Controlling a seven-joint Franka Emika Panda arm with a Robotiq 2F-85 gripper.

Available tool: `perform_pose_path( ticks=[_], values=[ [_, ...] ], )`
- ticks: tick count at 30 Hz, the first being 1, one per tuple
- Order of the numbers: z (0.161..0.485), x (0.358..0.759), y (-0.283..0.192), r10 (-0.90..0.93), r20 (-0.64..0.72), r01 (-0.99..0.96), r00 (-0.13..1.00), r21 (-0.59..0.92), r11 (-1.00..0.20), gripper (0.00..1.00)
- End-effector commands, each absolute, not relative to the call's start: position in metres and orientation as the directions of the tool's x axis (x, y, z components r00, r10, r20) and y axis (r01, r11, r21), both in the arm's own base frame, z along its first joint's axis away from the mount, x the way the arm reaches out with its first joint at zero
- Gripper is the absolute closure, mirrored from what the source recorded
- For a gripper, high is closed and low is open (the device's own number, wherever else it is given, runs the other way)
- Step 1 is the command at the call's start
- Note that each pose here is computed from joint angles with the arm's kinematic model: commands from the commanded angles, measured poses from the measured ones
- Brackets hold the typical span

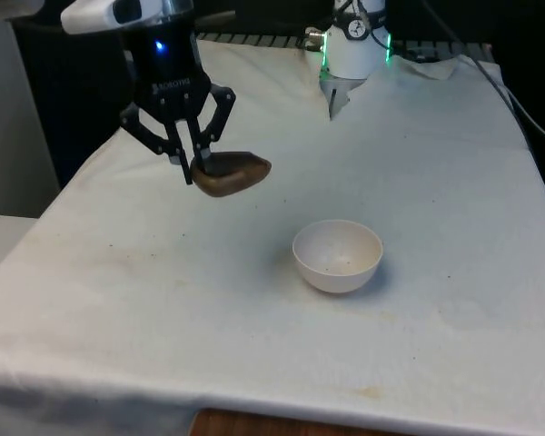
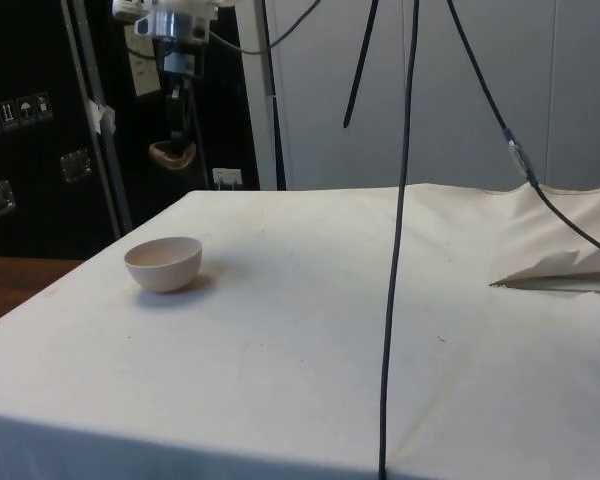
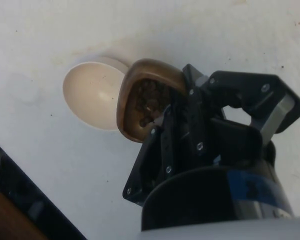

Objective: Pour the coffee beans from the cup into the bowl.

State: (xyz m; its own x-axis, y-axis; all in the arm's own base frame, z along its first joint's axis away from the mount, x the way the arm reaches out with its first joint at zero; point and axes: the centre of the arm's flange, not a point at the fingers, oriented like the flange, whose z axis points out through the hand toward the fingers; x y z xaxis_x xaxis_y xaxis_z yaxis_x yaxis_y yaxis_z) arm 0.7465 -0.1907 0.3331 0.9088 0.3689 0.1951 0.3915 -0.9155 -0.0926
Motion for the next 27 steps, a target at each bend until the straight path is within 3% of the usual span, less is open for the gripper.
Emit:
perform_pose_path(
  ticks=[1,17,27],
  values=[
    [0.336,0.746,-0.191,0.368,0.196,0.391,0.909,-0.092,-0.916,0.99],
    [0.392,0.73,-0.193,0.345,0.206,0.371,0.916,-0.107,-0.922,0.99],
    [0.409,0.727,-0.192,0.346,0.208,0.375,0.915,-0.121,-0.919,0.99]
  ],
)
